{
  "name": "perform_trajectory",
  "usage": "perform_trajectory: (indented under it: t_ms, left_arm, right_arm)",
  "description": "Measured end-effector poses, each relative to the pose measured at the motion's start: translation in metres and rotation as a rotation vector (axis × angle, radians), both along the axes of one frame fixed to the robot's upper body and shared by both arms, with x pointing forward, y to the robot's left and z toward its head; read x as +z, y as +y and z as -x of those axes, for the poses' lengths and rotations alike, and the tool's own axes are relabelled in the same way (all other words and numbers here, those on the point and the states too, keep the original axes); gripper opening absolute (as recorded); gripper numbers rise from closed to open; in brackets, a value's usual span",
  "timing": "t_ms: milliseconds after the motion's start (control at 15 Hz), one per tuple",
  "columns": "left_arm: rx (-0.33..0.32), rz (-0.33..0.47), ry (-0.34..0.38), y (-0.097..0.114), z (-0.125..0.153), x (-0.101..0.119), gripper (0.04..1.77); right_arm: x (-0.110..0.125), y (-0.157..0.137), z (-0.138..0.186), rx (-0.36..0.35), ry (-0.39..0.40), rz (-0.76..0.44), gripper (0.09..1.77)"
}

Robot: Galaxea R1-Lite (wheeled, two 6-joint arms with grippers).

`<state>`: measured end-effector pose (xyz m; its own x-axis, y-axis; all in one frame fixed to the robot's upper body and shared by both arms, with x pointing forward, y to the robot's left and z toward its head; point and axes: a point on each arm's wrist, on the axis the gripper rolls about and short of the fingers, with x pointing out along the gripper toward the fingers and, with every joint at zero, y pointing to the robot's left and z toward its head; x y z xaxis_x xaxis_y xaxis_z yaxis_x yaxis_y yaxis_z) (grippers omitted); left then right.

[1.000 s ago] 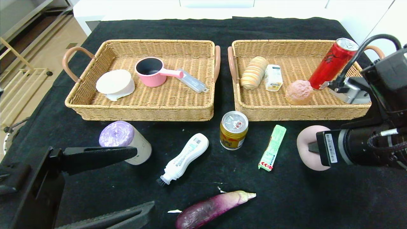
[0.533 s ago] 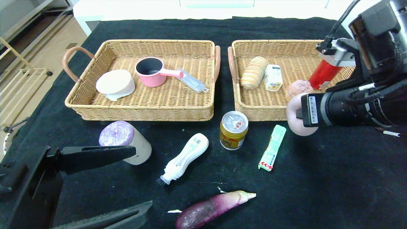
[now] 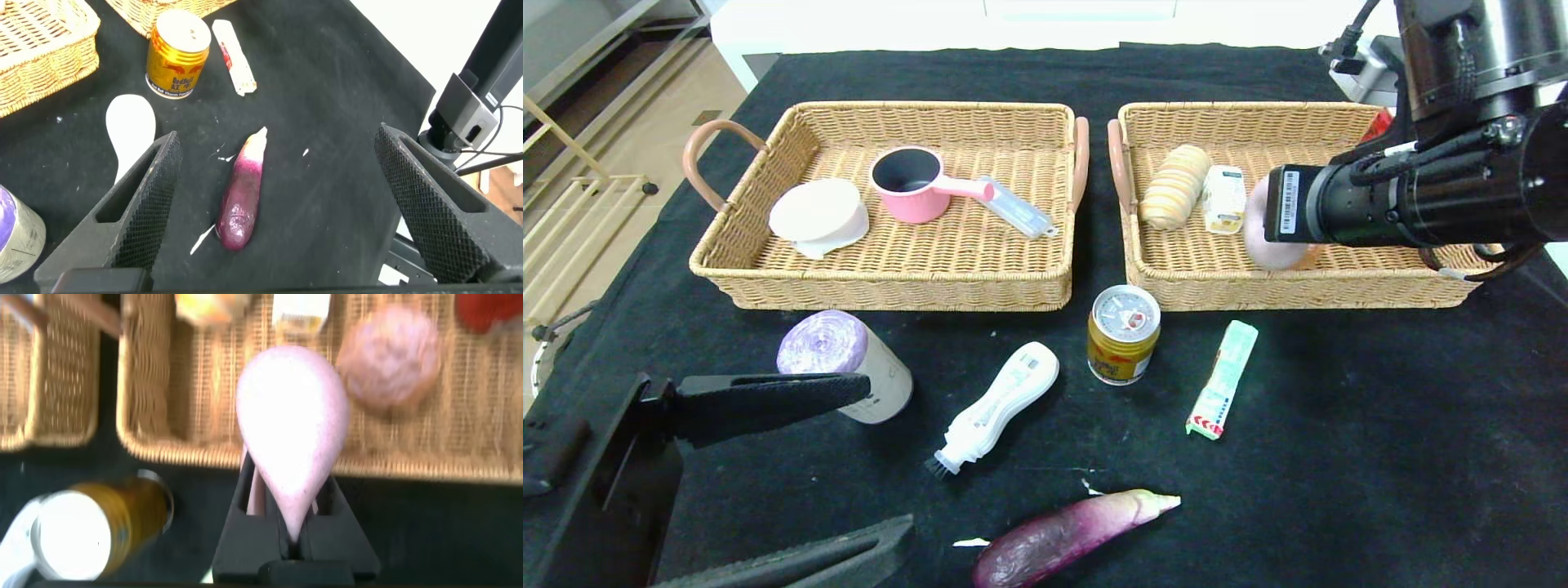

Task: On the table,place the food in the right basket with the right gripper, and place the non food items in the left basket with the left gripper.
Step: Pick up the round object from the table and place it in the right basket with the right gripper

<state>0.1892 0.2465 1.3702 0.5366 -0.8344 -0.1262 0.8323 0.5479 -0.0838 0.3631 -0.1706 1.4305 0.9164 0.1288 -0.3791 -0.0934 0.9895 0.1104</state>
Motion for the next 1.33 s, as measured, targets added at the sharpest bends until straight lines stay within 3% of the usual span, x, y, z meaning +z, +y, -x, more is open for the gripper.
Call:
perform_trajectory:
  t_ms: [333, 1133, 1333]
  left_arm:
    - [0.001, 0.0, 0.0, 0.0, 0.0, 0.0, 1.72]
    - [0.015, 0.012, -0.022, 0.001, -0.003, 0.001, 1.72]
    - [0.014, 0.01, -0.02, 0.0, -0.003, 0.0, 1.72]
  right_arm:
    - [-0.004, 0.004, -0.026, -0.017, -0.098, 0.004, 0.17]
    - [-0.019, 0.009, -0.046, -0.031, -0.117, -0.003, 0.17]
    - [-0.02, 0.009, -0.046, -0.031, -0.115, -0.003, 0.62]
